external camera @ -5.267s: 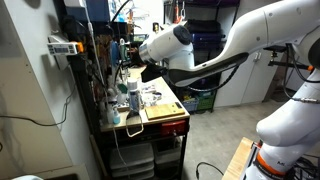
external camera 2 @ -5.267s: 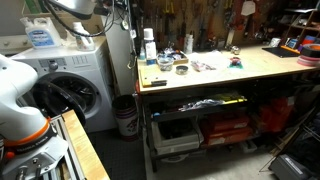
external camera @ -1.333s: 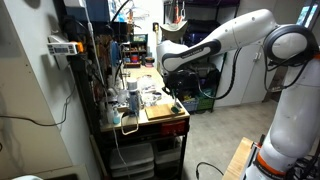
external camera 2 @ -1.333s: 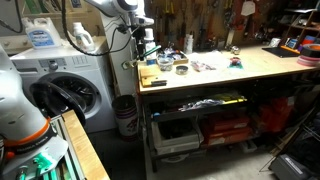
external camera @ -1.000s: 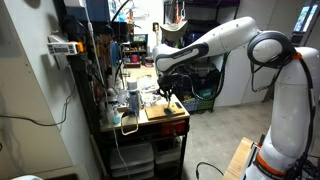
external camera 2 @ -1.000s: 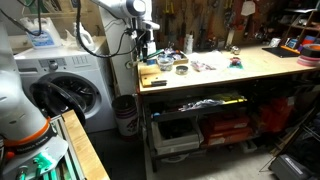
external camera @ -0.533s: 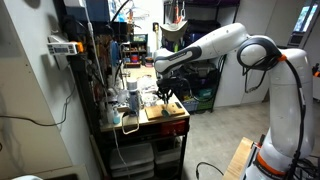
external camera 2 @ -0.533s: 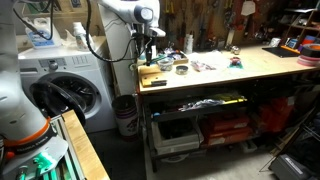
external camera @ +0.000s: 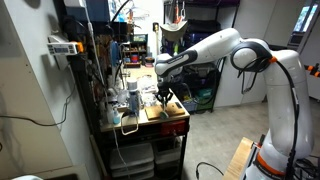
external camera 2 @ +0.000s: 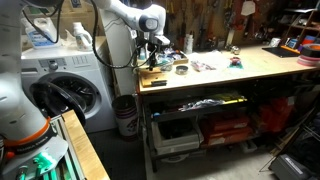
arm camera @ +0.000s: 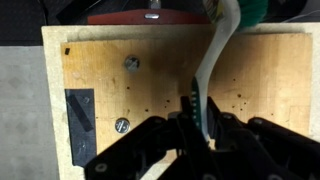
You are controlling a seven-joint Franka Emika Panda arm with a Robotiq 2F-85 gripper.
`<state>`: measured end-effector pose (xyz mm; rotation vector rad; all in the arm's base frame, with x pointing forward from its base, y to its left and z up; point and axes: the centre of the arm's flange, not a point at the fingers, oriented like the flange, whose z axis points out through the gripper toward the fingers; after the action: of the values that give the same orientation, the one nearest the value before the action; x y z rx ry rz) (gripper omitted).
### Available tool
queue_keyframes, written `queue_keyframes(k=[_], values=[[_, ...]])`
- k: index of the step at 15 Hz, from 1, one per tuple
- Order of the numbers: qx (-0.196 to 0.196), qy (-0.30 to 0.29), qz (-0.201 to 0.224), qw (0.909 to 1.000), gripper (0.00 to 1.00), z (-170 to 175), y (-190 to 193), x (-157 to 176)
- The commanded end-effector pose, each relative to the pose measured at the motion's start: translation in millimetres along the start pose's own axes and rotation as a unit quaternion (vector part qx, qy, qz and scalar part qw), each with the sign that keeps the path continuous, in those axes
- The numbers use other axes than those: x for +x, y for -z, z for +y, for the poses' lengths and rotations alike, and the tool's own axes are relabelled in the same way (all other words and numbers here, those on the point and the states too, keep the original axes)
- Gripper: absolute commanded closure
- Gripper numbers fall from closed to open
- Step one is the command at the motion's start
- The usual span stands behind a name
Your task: Pick up the green and white brush and put it on the brown object on the table
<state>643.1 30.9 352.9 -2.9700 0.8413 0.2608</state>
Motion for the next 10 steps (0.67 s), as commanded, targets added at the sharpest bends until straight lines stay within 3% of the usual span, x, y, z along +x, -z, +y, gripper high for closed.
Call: queue_keyframes(k=[1, 6, 9, 10], values=[[0.016, -0.008, 0.002, 0.9998, 0.96, 3.8, -8.2, 17.6], [0.017, -0.018, 0.007, 0.9997, 0.96, 7.3, -12.9, 27.8], [0.012, -0.019, 0.010, 0.9997, 0.56, 6.3, -12.9, 25.5], [0.013, -0.019, 0.012, 0.9997, 0.50, 6.2, -10.8, 24.0]])
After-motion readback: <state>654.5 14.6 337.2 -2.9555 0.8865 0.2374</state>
